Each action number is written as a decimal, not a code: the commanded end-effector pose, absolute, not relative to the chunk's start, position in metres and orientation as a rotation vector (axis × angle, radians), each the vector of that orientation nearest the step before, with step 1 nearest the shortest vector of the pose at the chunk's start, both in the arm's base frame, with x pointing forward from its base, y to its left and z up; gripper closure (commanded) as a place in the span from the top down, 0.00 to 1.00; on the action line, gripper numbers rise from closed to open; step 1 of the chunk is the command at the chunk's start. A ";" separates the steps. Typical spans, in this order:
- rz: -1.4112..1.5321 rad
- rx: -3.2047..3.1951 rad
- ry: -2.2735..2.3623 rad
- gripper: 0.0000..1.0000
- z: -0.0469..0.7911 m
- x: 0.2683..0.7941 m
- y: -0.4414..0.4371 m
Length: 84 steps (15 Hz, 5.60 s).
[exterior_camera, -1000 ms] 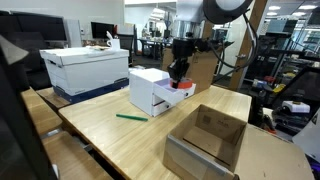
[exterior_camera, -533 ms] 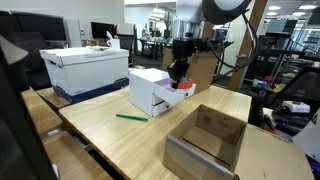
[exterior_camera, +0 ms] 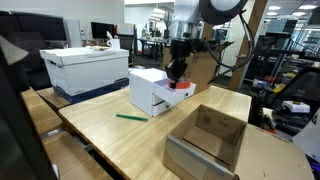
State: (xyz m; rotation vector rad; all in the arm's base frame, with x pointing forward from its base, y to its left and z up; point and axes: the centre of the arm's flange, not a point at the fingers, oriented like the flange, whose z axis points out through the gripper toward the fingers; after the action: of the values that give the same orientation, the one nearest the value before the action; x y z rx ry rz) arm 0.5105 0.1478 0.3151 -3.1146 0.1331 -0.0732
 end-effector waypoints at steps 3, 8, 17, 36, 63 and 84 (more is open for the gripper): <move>-0.070 -3.084 0.100 0.06 0.308 0.524 0.146; -0.060 -3.082 0.099 0.42 0.305 0.528 0.148; -0.069 -3.091 0.126 0.97 0.318 0.528 0.149; -0.167 -3.026 -0.293 1.00 0.319 0.555 0.237; -0.166 -3.074 -0.733 1.00 0.214 0.615 0.314; -0.176 -3.099 -0.675 1.00 0.198 0.631 0.303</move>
State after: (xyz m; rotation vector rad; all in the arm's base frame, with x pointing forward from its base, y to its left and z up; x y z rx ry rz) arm 0.6308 0.3026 0.1985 -3.0995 -0.6751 -0.1760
